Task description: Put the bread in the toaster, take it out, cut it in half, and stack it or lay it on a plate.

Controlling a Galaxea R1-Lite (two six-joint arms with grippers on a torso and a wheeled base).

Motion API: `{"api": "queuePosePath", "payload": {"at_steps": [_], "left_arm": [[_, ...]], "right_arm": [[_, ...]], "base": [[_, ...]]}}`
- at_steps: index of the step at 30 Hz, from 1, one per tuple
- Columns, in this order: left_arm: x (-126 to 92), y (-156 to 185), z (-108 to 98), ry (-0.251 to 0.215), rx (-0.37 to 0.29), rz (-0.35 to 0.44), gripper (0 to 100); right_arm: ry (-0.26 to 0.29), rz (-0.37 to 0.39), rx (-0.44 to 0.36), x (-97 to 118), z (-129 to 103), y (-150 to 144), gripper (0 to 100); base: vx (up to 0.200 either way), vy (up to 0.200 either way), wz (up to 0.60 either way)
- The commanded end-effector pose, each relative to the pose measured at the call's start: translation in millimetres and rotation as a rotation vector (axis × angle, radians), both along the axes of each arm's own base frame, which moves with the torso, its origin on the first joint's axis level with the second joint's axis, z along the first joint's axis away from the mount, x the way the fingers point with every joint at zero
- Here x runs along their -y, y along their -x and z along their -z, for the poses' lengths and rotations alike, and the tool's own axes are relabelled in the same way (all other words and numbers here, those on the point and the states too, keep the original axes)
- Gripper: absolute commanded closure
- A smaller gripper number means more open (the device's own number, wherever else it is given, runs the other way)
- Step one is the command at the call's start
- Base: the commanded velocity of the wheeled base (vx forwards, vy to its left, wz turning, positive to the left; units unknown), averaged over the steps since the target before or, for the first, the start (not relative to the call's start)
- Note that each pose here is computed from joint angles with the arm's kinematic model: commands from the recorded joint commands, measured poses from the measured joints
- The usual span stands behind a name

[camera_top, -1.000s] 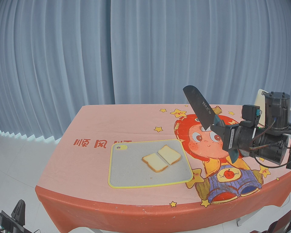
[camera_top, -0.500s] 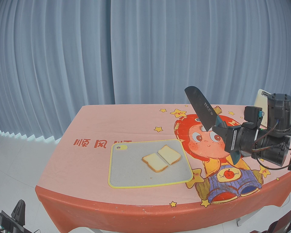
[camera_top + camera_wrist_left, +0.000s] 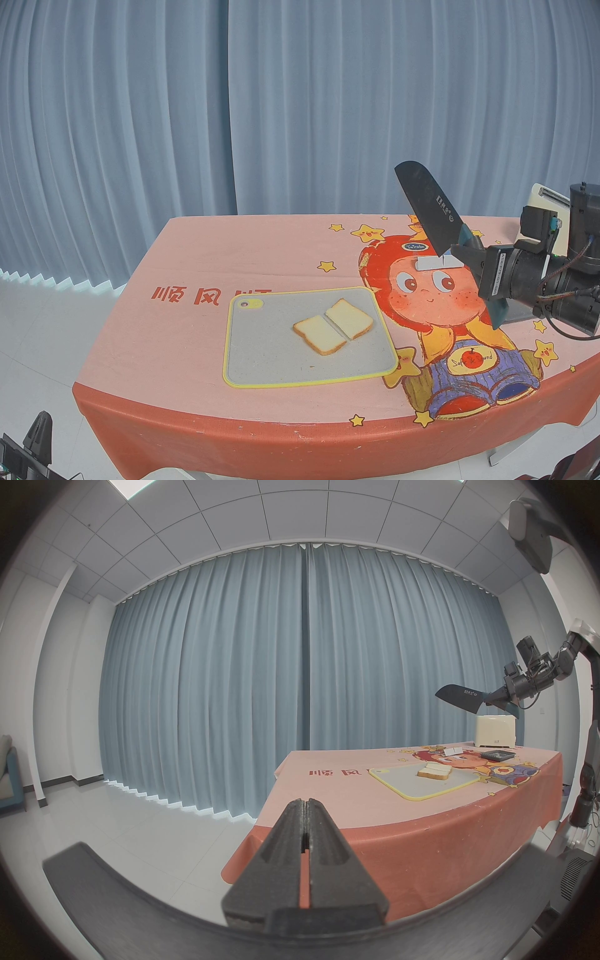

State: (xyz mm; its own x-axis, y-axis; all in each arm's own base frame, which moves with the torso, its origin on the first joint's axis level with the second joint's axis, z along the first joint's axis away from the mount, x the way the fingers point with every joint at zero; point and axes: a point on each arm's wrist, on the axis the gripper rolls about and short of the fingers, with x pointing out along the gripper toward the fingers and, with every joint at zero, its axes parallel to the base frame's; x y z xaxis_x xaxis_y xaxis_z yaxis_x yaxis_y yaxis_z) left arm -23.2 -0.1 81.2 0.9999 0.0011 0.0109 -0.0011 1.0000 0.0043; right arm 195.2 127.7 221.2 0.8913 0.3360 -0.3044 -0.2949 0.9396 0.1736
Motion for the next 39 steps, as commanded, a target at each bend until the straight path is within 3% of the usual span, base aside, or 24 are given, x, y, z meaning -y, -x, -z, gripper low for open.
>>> {"api": "queuePosePath", "payload": {"at_steps": [1, 13, 26, 39], "left_arm": [[0.0, -0.4, 5.1, 0.0, -0.005, 0.0, 100], [0.0, -0.4, 5.1, 0.0, -0.005, 0.0, 100], [0.0, -0.4, 5.1, 0.0, -0.005, 0.0, 100], [0.0, -0.4, 5.1, 0.0, -0.005, 0.0, 100]], "right_arm": [[0.005, 0.014, 0.003, 6.9, 1.5, 8.9, 100], [0.034, 0.031, -0.009, 7.9, 8.8, 11.8, 100], [0.027, 0.039, 0.004, 9.7, 6.7, 11.4, 100], [0.043, 0.093, 0.023, 21.7, 3.4, 3.6, 100]], "base": [[0.0, 0.0, 0.0], [0.0, 0.0, 0.0], [0.0, 0.0, 0.0], [0.0, 0.0, 0.0]]}}
